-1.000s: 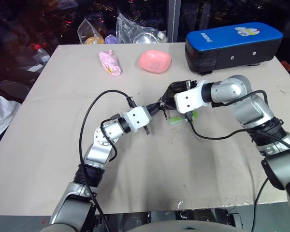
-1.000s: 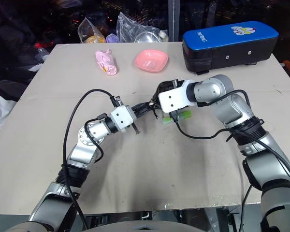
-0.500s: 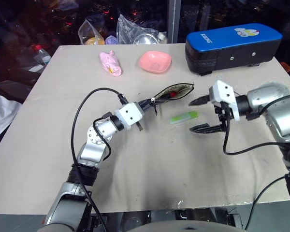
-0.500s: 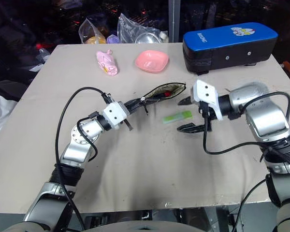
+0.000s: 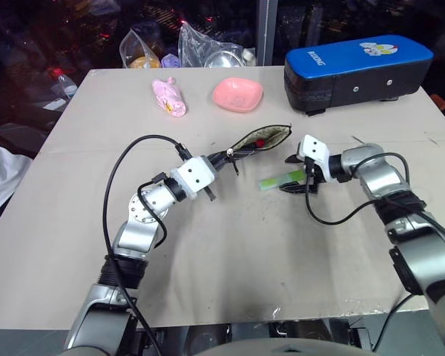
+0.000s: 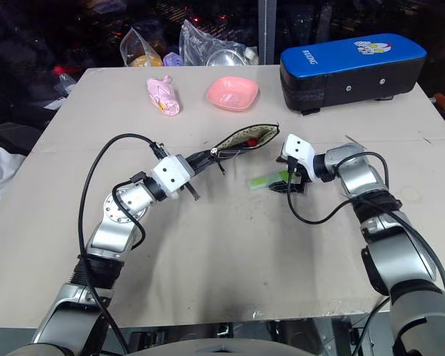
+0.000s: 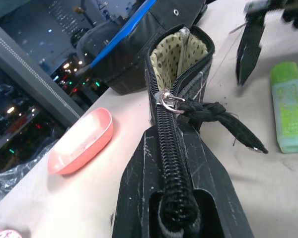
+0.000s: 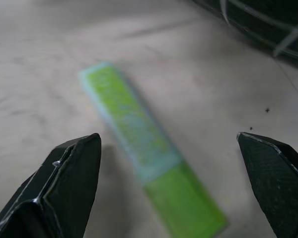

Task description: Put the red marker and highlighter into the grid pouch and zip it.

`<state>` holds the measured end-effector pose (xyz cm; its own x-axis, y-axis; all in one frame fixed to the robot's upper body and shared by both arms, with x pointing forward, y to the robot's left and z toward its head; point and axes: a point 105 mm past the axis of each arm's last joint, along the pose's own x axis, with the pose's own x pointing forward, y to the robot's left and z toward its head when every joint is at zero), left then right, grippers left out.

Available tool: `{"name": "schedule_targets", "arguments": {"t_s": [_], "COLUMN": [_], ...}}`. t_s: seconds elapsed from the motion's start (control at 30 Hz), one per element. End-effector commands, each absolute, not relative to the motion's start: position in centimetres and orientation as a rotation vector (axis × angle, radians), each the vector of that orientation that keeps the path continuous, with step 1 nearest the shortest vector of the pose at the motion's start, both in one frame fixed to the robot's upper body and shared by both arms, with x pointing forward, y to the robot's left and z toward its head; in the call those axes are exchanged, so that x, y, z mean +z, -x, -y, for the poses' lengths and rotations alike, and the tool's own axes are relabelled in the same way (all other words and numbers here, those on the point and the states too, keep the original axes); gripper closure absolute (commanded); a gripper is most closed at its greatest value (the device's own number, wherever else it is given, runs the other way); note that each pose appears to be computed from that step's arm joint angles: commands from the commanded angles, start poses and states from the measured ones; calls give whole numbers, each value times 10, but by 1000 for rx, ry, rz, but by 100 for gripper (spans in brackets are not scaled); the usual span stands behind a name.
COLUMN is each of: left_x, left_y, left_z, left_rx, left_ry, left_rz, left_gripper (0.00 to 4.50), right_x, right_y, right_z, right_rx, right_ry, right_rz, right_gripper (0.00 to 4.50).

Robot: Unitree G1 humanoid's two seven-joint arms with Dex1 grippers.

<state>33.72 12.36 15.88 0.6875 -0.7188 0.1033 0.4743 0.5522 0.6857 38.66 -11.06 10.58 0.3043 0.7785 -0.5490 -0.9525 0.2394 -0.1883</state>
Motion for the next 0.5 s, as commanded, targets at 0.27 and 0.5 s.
{"name": "schedule_targets", "arguments": {"t_s": [0.27,0.5], "left_x": [174,176], "left_y": [-333,-338], "left_z": [-128,-119], "left_rx": [-690,-729], "left_ry": [-685,-685], "left_rz": [435,442], "left_gripper": [450,450], "right_x": [109,196], "right_y": [-365,-344], "right_z": [135,133], "right_rx": [1304,1284], "right_ry": [567,690], "right_rz": [-478,-196], "right_gripper": [375,374]}}
